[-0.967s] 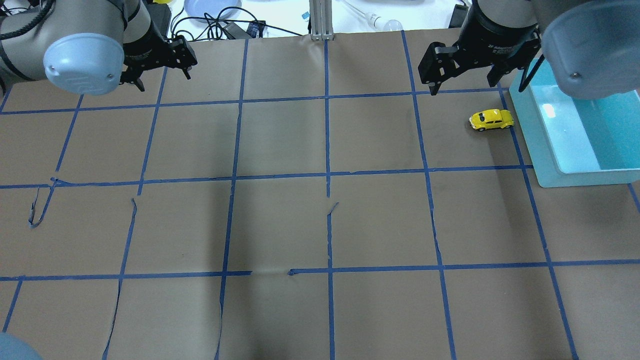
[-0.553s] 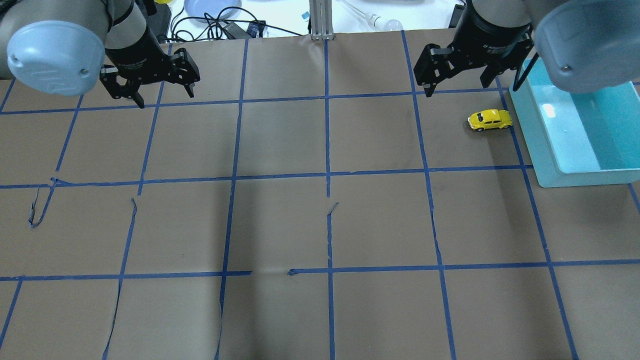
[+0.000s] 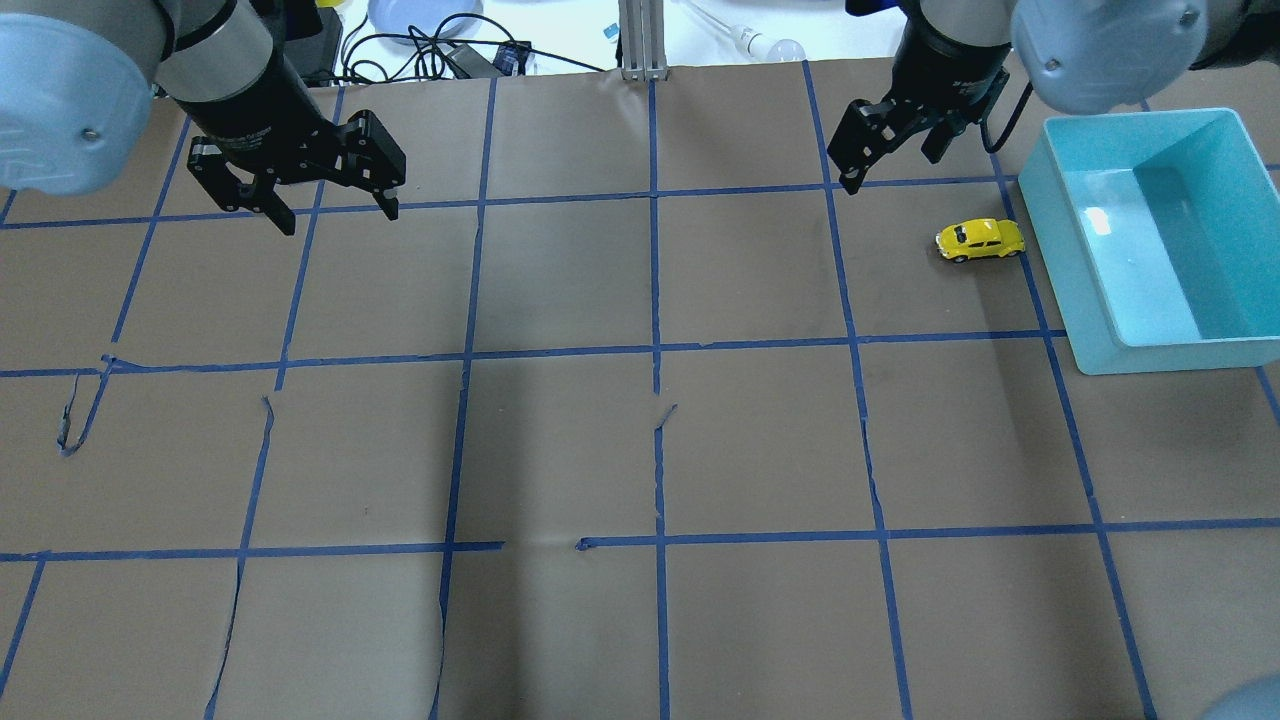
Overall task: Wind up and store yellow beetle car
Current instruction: 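Lower the right gripper onto the yellow car while the left arm draws back, then close the right gripper on the yellow car and lift it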
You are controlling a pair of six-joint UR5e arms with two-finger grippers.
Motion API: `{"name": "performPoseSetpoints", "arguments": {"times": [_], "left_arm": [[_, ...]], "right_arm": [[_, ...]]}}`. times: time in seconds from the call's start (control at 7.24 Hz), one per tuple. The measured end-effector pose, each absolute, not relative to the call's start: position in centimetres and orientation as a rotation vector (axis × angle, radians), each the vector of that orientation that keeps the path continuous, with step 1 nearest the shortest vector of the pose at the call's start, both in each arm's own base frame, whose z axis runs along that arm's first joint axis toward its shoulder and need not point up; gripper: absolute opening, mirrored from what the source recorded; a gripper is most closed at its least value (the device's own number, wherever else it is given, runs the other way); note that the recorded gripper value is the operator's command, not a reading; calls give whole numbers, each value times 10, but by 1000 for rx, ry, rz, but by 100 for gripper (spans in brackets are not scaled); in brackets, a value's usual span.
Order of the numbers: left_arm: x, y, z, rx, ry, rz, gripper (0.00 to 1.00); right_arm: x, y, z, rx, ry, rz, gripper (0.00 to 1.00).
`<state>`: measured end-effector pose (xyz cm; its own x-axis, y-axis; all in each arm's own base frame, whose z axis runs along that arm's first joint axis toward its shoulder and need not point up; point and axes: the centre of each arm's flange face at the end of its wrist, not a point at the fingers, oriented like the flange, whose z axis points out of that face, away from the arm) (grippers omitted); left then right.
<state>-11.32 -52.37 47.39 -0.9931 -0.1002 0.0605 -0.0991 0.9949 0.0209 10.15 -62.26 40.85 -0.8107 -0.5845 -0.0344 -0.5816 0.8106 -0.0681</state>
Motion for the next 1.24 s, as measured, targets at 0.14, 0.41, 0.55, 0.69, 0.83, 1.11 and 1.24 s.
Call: {"name": "performPoseSetpoints", "arguments": {"times": [0.14, 0.41, 0.55, 0.69, 0.83, 1.11, 1.24], "left_arm": [[-115, -516, 477, 162, -3058, -56, 100], [-117, -511, 476, 180, -3034, -90, 100], [-116, -509, 472, 177, -3040, -107, 100], [-113, -508, 465, 171, -3067, -126, 100], [-109, -509, 458, 164, -3105, -122, 100], [-104, -513, 460, 127, -3134, -48, 100], [-104, -512, 465, 115, -3134, -18, 100]], "right_arm": [[73, -638, 388, -1189, 2852, -71, 100], [29, -658, 345, -1660, 2601, -38, 100], [16, -664, 327, -1869, 2492, -37, 100], [7, -667, 311, -2063, 2407, -33, 99], [1, -667, 289, -2214, 2318, -26, 100], [-23, -666, 239, -2317, 2237, -30, 99], [-30, -665, 225, -2354, 2196, -27, 99]]}}
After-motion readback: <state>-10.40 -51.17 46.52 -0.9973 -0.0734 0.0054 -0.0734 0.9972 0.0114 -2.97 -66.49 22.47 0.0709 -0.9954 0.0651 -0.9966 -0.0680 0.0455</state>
